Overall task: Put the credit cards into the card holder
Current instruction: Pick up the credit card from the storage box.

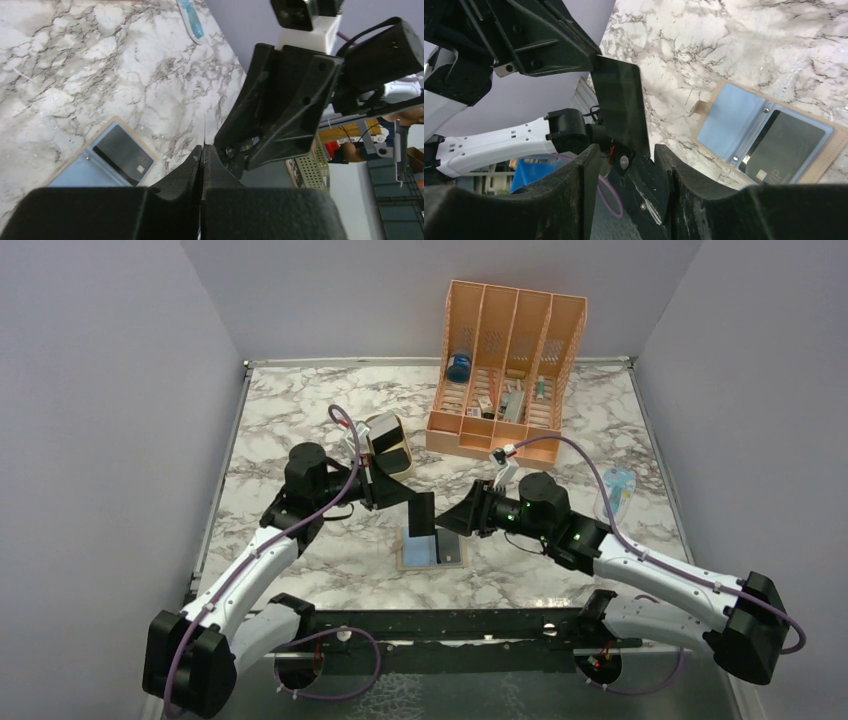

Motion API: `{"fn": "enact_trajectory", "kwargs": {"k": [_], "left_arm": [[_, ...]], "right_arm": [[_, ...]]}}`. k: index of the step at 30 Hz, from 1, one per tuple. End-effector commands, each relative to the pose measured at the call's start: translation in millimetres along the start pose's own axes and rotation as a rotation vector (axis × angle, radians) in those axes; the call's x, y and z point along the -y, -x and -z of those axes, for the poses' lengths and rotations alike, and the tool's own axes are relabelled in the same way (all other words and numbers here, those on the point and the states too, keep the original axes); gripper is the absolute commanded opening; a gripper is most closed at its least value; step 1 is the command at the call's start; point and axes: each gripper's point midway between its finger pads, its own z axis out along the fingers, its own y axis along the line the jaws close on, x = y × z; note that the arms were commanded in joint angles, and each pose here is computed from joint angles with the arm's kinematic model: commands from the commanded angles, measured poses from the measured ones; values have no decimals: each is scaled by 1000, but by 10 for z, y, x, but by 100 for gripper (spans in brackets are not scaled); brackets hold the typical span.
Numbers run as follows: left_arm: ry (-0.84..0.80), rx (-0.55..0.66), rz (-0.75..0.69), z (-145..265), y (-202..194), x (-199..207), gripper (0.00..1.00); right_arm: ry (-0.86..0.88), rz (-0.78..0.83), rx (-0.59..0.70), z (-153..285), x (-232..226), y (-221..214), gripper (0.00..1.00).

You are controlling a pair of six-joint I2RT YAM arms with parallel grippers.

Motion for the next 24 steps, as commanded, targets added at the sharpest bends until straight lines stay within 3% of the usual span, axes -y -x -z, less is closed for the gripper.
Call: {"fn": "enact_trajectory", "kwargs": {"k": [1, 13, 22, 24], "left_arm": [[-132, 44, 7, 88, 53, 342, 0], [-167, 43, 46, 178, -96, 403, 0], [-165, 48, 87, 171, -69, 415, 0], [-160, 47, 99, 163, -78, 396, 0]], "right_arm": [[117, 4, -24, -48, -227, -17, 43], [147, -6, -55, -116, -225, -98, 34], [160, -5, -33, -69, -228, -89, 2], [163, 0, -29, -67, -223, -90, 1]]}}
